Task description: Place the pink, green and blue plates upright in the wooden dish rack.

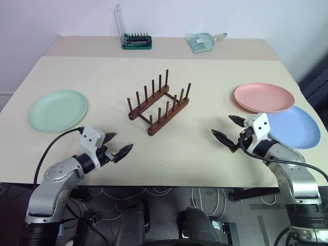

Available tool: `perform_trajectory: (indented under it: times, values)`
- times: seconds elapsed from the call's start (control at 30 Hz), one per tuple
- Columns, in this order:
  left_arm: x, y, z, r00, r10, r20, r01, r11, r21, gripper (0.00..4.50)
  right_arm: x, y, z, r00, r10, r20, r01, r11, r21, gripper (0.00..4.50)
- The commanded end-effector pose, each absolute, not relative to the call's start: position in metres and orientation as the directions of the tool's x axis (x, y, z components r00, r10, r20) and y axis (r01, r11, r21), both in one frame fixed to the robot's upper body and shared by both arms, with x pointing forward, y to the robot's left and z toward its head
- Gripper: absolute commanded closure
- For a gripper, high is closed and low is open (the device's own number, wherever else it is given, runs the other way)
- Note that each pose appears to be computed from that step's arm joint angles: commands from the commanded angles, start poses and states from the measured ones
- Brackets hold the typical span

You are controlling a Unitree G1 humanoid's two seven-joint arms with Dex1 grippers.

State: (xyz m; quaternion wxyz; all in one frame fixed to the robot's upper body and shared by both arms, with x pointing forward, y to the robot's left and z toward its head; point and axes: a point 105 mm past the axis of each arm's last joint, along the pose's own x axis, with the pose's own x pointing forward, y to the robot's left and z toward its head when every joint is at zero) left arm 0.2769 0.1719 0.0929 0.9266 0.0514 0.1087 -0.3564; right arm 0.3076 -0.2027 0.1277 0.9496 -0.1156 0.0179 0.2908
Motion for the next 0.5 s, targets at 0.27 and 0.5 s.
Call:
perform_trajectory:
  times: [0.27, 0.5]
  values:
    - [0.325, 0.126, 0.068, 0.664, -0.698, -0.267, 0.738, 0.668, 0.091, 0.00, 0.293, -0.191, 0.144, 0.840, 0.540, -0.045, -0.535, 0.814, -0.224, 0.03]
    - [0.336, 0.093, 0.058, 0.606, -0.745, -0.279, 0.790, 0.607, 0.094, 0.00, 0.285, -0.181, 0.141, 0.843, 0.537, -0.037, -0.532, 0.822, -0.205, 0.03]
